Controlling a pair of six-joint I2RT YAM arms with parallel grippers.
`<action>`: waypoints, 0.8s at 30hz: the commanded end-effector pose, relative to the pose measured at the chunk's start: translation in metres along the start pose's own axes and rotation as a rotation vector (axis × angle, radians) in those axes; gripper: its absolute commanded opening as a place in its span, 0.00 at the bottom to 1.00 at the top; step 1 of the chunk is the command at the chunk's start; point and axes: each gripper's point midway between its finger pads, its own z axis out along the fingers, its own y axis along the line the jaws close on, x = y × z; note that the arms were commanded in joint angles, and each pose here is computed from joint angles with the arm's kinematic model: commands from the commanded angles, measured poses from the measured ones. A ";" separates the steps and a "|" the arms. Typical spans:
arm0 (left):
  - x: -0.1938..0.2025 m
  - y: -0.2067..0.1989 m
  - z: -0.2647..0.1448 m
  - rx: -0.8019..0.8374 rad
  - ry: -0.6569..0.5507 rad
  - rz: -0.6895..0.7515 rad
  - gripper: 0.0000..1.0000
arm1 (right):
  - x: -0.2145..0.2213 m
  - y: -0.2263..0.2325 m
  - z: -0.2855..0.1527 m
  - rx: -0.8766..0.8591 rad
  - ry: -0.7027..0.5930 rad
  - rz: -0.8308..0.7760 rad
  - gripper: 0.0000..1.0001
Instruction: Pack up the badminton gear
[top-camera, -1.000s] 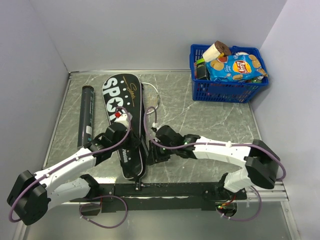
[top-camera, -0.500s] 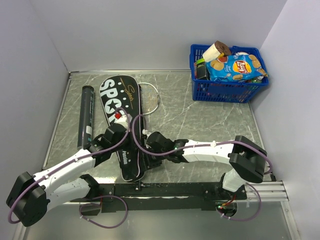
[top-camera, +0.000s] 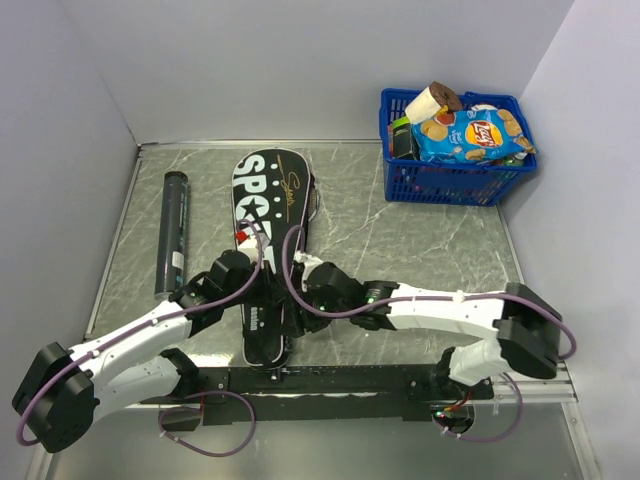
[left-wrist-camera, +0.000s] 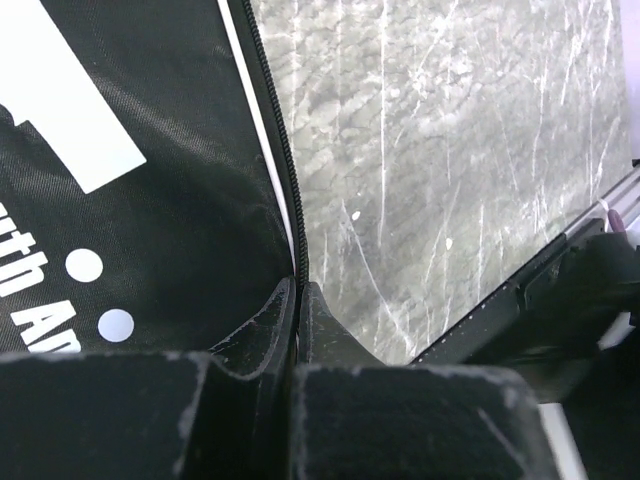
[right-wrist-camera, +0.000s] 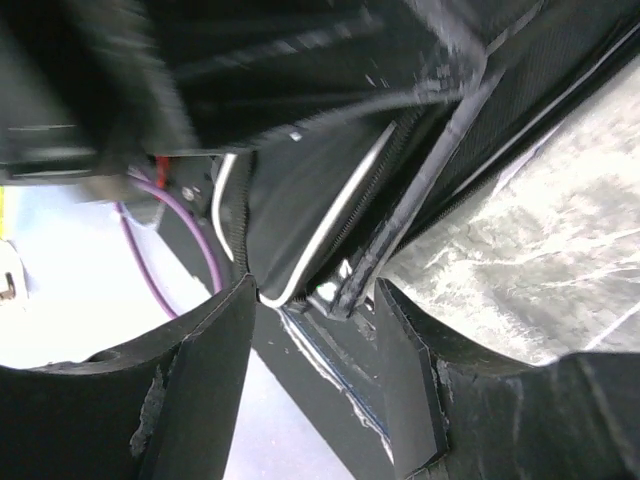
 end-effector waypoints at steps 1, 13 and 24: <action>-0.013 -0.027 -0.004 0.111 -0.042 0.009 0.01 | -0.018 -0.007 -0.018 0.030 -0.106 -0.018 0.58; -0.023 -0.038 -0.009 0.145 -0.071 0.025 0.01 | -0.007 -0.032 -0.009 0.058 -0.163 0.069 0.40; -0.020 -0.036 -0.010 0.139 -0.055 0.025 0.01 | -0.009 -0.018 0.004 -0.047 -0.168 0.084 0.41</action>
